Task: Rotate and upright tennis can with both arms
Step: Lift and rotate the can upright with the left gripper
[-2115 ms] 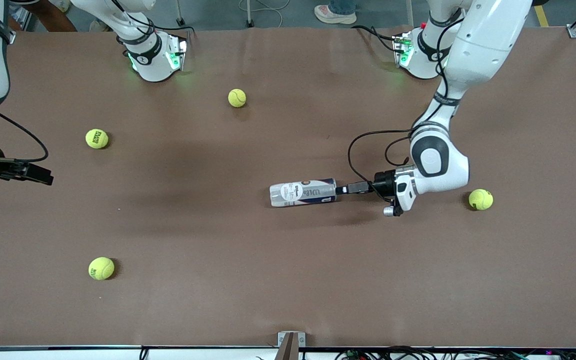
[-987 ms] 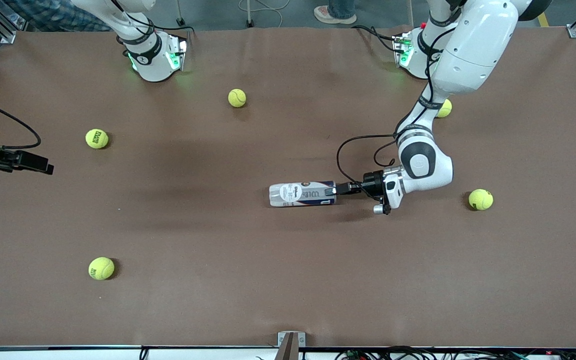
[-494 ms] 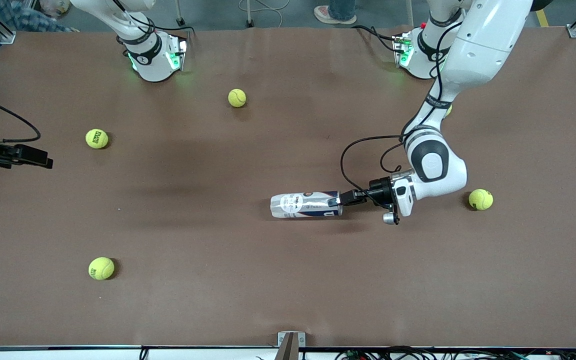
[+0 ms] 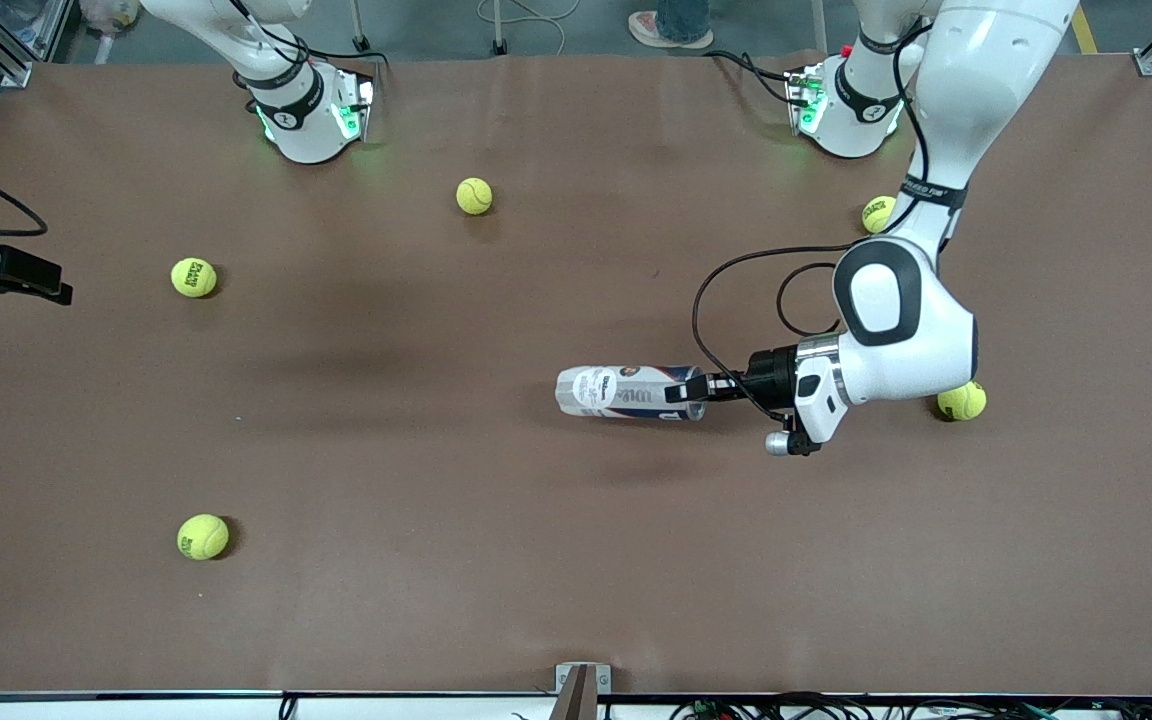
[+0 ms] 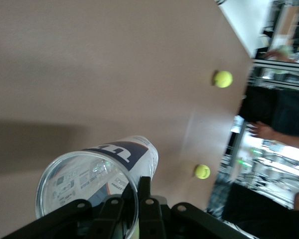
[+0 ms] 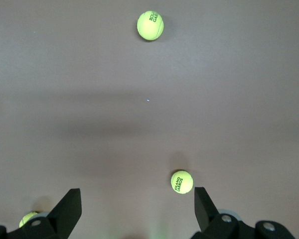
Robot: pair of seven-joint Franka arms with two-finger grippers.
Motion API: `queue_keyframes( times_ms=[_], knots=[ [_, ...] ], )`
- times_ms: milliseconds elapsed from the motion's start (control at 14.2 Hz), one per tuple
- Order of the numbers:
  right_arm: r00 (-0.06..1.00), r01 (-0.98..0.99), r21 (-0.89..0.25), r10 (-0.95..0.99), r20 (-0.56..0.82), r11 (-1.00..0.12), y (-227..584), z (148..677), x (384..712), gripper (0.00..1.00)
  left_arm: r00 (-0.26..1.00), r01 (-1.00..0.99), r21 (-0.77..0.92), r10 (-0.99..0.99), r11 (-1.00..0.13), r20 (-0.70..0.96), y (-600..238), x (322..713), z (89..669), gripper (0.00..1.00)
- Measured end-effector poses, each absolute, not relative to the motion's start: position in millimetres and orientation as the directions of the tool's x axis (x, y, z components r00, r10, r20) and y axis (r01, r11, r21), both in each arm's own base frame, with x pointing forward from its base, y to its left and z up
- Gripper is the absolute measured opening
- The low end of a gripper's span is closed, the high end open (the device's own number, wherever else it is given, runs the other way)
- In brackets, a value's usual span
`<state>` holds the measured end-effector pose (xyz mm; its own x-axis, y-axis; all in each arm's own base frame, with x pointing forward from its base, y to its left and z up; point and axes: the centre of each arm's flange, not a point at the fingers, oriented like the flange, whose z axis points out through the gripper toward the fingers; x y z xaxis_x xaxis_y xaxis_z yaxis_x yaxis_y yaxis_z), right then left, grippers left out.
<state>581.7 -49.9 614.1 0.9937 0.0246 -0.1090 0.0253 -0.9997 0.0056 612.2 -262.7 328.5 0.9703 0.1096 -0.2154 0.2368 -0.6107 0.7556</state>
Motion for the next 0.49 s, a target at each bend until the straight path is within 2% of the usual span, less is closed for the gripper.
queue_keyframes(
  times_ms=[282,494],
  knots=[
    [0.997,0.025,0.000,0.025,-0.076,-1.000,-50,621,552,1.00,0.961,0.266,0.582,0.162,-0.768,-0.224,-300,596,385,0.05],
    [0.998,0.029,-0.004,0.029,-0.064,-1.000,-48,631,532,1.00,0.961,0.271,0.436,0.219,-0.858,-0.167,-346,580,415,0.05]
  ],
)
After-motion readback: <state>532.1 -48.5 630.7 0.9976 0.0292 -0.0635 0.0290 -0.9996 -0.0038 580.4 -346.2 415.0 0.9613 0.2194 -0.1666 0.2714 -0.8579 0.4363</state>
